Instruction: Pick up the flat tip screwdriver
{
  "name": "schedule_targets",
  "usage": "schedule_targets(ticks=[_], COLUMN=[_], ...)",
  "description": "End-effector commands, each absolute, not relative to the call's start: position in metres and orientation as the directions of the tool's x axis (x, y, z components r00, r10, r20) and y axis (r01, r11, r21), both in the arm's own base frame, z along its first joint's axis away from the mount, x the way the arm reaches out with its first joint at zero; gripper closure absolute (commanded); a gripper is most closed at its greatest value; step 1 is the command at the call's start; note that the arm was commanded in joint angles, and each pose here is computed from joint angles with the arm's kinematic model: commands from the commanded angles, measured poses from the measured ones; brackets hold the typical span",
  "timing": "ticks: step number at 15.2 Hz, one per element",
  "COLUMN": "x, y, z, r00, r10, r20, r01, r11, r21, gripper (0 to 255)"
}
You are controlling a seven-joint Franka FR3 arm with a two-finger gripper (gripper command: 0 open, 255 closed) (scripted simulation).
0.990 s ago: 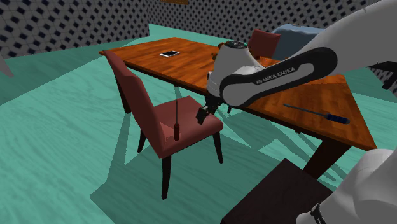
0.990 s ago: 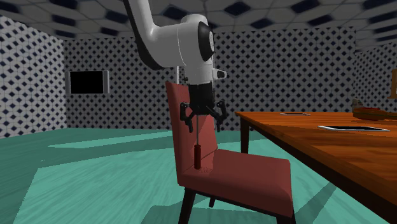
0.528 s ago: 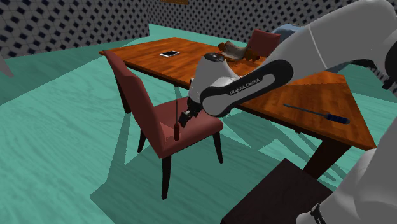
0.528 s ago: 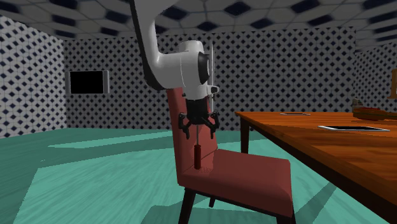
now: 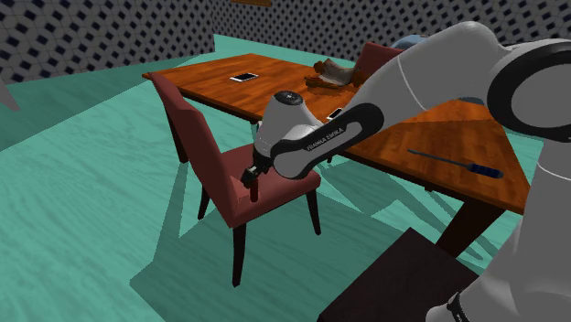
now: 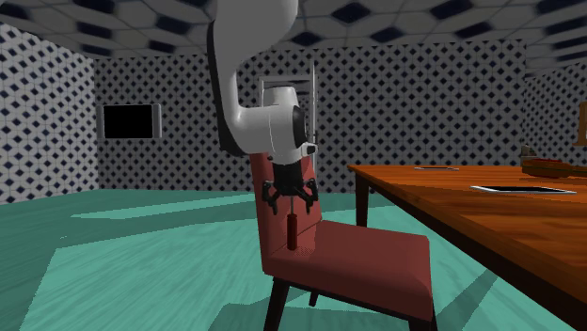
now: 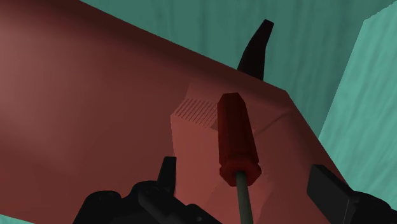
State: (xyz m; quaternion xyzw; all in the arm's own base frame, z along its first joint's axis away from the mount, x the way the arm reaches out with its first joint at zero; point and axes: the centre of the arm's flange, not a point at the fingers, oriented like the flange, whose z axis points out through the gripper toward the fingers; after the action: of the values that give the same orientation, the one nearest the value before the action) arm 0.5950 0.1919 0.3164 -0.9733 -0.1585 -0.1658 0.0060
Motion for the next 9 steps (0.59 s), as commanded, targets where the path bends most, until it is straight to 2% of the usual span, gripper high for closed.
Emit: schedule_targets(ticks=[1,5,6,9], x=[0.595,0.595,0.595,0.595], y=[0.192,0.192,0.192,0.192], z=[0.306,0.292,0.292,0.292], r00=[0.894,0.894,0.894,0.894], r10=[0.307,0.307,0.307,0.307], r20=[0.325,0.325,0.325,0.325], r01=[0.311,0.311,0.311,0.311], r11=[-0.950,-0.950,-0.950,-0.950], r21=[0.041,0.041,0.041,0.041], gripper=[0,0,255,255])
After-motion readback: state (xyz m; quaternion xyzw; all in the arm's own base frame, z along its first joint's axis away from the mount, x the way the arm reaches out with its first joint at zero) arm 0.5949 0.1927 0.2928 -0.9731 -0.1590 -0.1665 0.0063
